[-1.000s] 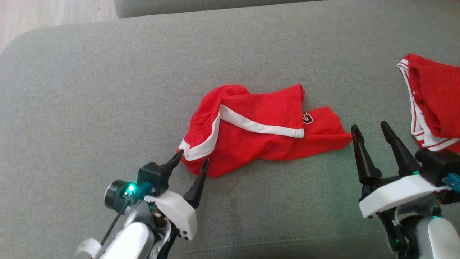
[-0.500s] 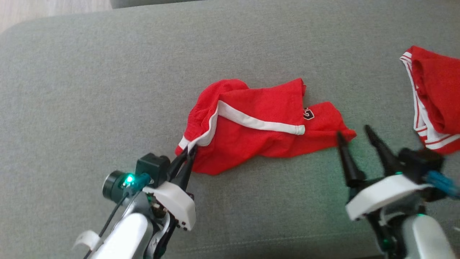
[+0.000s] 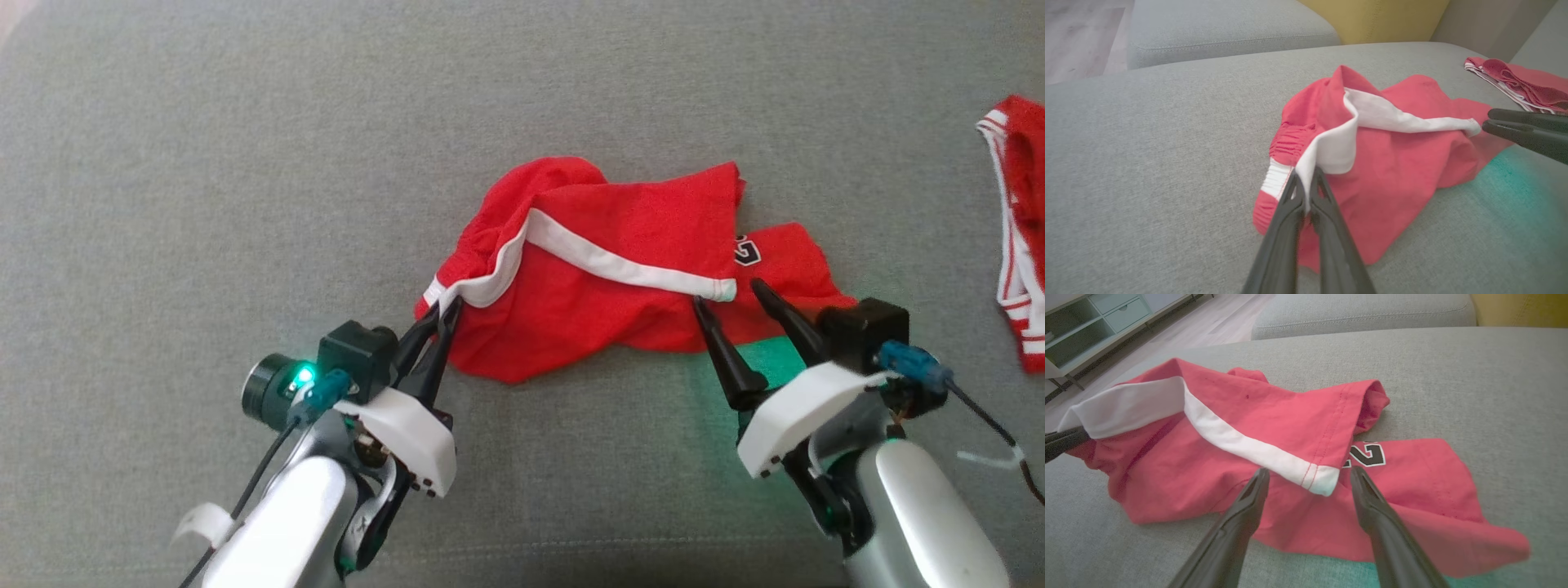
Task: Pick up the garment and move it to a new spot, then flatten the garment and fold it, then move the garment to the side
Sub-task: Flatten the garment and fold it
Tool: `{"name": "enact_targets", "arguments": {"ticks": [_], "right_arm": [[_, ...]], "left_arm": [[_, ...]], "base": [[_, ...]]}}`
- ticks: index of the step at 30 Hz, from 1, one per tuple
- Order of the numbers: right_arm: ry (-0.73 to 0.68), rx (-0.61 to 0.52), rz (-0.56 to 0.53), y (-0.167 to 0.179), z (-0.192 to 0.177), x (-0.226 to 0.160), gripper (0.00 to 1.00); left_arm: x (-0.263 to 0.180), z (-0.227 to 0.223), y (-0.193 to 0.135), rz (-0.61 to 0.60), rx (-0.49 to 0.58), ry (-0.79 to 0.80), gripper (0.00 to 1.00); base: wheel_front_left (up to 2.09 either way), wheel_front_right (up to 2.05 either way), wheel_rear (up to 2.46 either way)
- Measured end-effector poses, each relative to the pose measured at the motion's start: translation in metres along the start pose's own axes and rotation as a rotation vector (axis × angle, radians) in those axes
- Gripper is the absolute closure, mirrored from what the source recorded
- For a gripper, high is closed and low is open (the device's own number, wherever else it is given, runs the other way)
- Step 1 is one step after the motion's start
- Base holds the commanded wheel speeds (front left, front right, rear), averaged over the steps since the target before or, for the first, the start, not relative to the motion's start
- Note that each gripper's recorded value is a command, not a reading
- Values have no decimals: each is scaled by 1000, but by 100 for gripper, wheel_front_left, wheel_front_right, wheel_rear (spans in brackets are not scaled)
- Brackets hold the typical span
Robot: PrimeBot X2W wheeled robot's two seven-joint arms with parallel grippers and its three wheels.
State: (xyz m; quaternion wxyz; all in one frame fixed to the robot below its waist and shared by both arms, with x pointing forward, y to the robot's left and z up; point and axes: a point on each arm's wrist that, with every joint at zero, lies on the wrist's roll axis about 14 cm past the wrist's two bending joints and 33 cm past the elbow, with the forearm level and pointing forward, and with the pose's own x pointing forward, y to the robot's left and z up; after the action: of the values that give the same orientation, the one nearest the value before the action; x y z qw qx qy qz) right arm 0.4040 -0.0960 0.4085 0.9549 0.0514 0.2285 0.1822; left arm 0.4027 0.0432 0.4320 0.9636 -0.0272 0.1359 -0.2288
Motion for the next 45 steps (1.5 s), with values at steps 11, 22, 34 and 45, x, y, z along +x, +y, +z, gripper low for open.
{"name": "enact_targets", "arguments": {"ticks": [11, 22, 34, 45], "right_arm": [[38, 20, 13, 1, -12, 11, 64], [-46, -1, 15, -1, 13, 12, 100], [-331, -85, -32, -14, 104, -26, 100], [-686, -233, -79, -13, 236, -98, 100]], "left_arm": [[1, -5, 3, 6, -6, 6, 100], [4, -2, 2, 3, 2, -9, 100], [-13, 73, 14, 55, 81, -254, 100], [-38, 220, 9, 71, 219, -606, 100]], "base": [[0, 0, 0], [0, 0, 0], [0, 0, 0], [0, 0, 0]]}}
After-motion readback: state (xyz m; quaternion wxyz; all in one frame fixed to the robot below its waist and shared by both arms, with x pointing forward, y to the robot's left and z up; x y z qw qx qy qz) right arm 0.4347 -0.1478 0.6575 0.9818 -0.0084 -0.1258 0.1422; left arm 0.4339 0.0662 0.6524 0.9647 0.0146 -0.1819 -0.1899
